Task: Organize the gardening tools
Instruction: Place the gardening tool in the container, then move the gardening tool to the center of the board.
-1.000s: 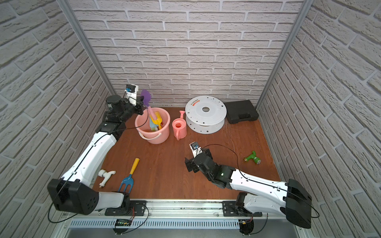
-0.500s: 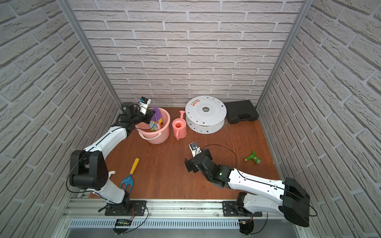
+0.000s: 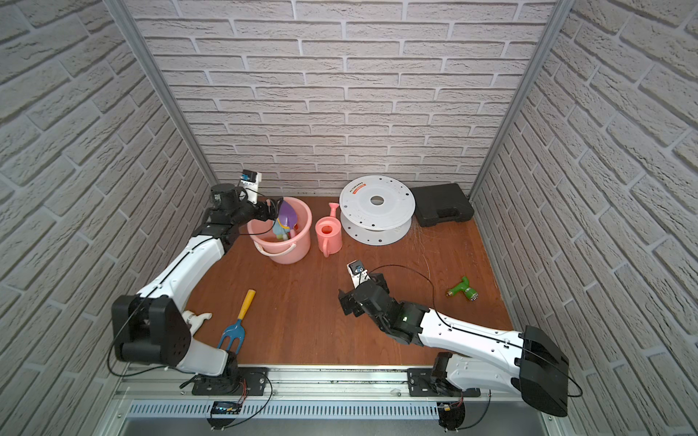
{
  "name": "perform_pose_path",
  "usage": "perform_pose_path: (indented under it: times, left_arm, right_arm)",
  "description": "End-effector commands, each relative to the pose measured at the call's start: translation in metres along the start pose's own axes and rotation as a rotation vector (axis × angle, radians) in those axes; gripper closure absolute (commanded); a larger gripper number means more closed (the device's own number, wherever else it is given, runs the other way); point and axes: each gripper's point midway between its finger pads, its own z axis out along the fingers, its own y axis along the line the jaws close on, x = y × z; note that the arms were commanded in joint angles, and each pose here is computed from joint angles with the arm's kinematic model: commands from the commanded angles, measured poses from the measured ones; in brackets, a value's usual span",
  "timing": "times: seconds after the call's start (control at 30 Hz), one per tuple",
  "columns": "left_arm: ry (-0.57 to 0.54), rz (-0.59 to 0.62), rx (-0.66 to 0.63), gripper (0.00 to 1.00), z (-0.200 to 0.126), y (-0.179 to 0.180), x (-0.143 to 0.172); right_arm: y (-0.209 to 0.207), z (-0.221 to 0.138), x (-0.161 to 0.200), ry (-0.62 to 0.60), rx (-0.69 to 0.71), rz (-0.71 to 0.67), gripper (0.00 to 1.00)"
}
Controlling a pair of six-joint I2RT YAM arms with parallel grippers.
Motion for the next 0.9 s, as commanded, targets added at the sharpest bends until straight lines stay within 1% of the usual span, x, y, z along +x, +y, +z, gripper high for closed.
perform_pose_path:
  times: [0.0,0.17,0.27,0.33,0.43,0.5,0.57,0.7,0.87]
  left_arm:
    - [-0.035,-0.143,-0.174,0.02,-0.039,0.024,-0.004]
    - [-0.019,-0.194,-0.186,0.02,-0.085,0.014,0.029]
    - [0.058,-0.233,-0.274,0.02,-0.112,0.018,0.068]
    - [0.145,-0.294,-0.325,0.02,-0.131,0.019,0.102]
    - [0.224,-0.382,-0.373,0.02,-0.151,0.017,0.145]
    - [0.257,-0.446,-0.414,0.02,-0.159,0.017,0.173]
    - [0.260,-0.483,-0.453,0.02,-0.166,0.017,0.194]
    - [0.288,-0.477,-0.515,0.03,-0.169,0.018,0.229]
    - [0.342,-0.476,-0.585,0.03,-0.167,0.022,0.255]
  right_arm:
    - [0.011,-0.010,-0.018,-0.043,-0.061,0.051,0.00]
    - [0.020,-0.011,-0.017,-0.016,-0.090,0.047,0.00]
    - [0.023,-0.016,-0.019,-0.018,-0.101,0.044,0.00]
    - [0.023,-0.020,-0.022,-0.030,-0.106,0.046,0.00]
    - [0.021,-0.025,-0.025,-0.044,-0.110,0.052,0.00]
    - [0.020,-0.028,-0.026,-0.050,-0.112,0.056,0.00]
    - [0.020,-0.029,-0.027,-0.051,-0.115,0.058,0.00]
    - [0.020,-0.029,-0.026,-0.049,-0.112,0.056,0.00]
    - [0.020,-0.029,-0.027,-0.048,-0.114,0.058,0.00]
